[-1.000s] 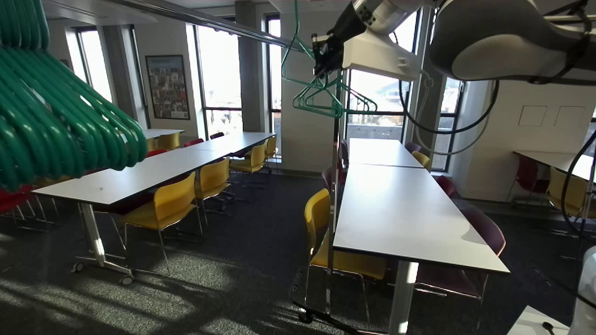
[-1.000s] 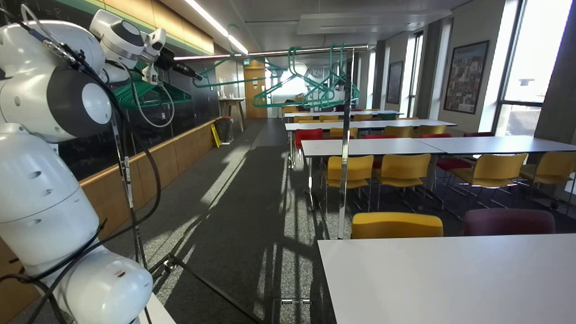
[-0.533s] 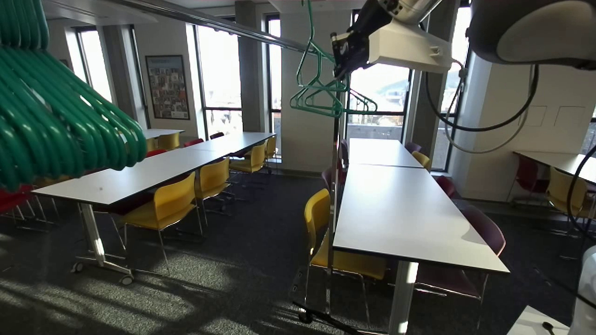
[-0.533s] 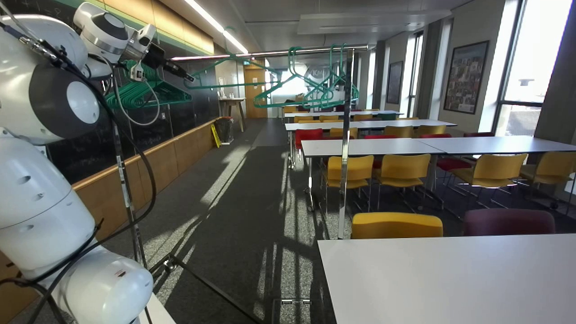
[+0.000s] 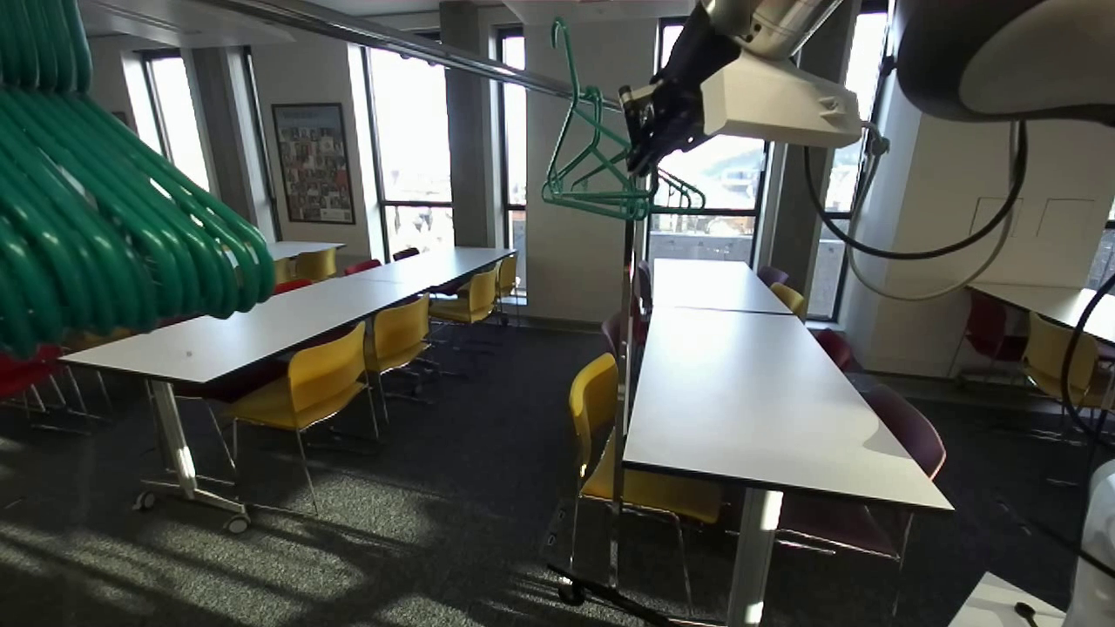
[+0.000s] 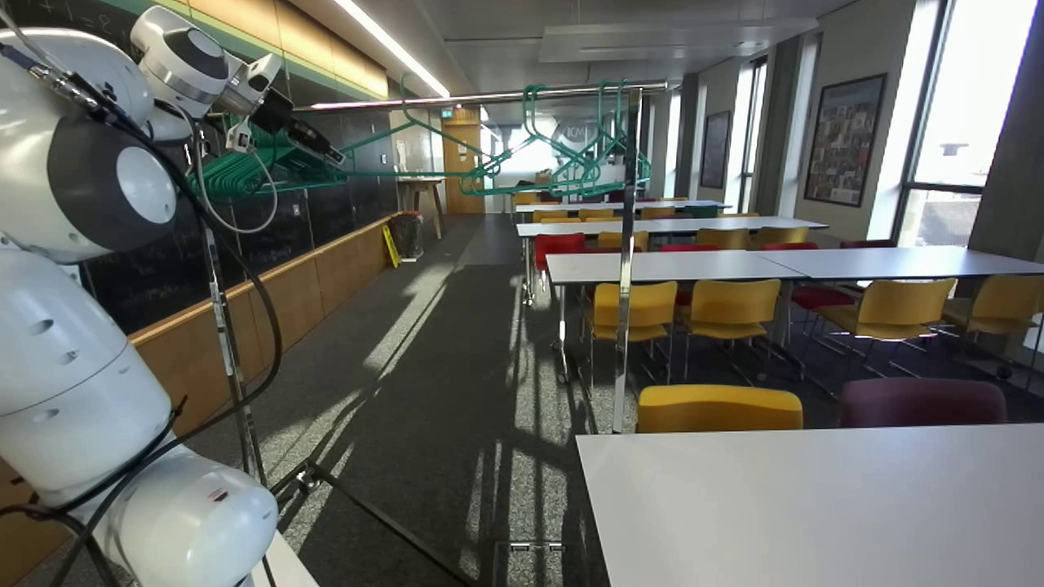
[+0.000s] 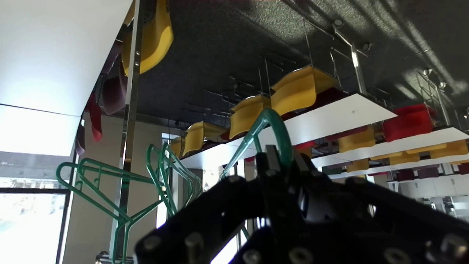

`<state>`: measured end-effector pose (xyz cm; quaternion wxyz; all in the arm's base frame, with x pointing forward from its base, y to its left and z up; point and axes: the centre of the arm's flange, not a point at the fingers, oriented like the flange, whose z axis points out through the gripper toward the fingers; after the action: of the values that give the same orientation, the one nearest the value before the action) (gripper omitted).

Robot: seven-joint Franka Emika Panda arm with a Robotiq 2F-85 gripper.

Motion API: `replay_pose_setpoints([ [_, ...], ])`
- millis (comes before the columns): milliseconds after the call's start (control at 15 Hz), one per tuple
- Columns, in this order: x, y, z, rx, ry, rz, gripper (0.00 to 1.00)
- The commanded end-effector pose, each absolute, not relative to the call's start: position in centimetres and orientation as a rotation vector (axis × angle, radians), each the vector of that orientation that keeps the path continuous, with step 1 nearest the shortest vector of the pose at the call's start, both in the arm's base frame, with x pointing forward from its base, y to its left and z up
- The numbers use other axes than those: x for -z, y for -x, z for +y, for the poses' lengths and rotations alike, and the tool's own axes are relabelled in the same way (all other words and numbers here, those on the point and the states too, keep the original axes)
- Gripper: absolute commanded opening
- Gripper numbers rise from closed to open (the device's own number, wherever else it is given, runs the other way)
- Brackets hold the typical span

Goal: Put the coat hanger on the table

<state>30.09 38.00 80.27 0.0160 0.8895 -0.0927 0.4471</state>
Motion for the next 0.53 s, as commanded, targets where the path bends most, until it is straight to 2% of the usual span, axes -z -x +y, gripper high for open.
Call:
replay_pose_setpoints([
  [0,-78.8,-29.5,36.6,-1.323,-2.752,-0.256,0.02],
  [467,-75.1,-31.2,36.0,-1.19,-2.742,-0.229,0.02],
])
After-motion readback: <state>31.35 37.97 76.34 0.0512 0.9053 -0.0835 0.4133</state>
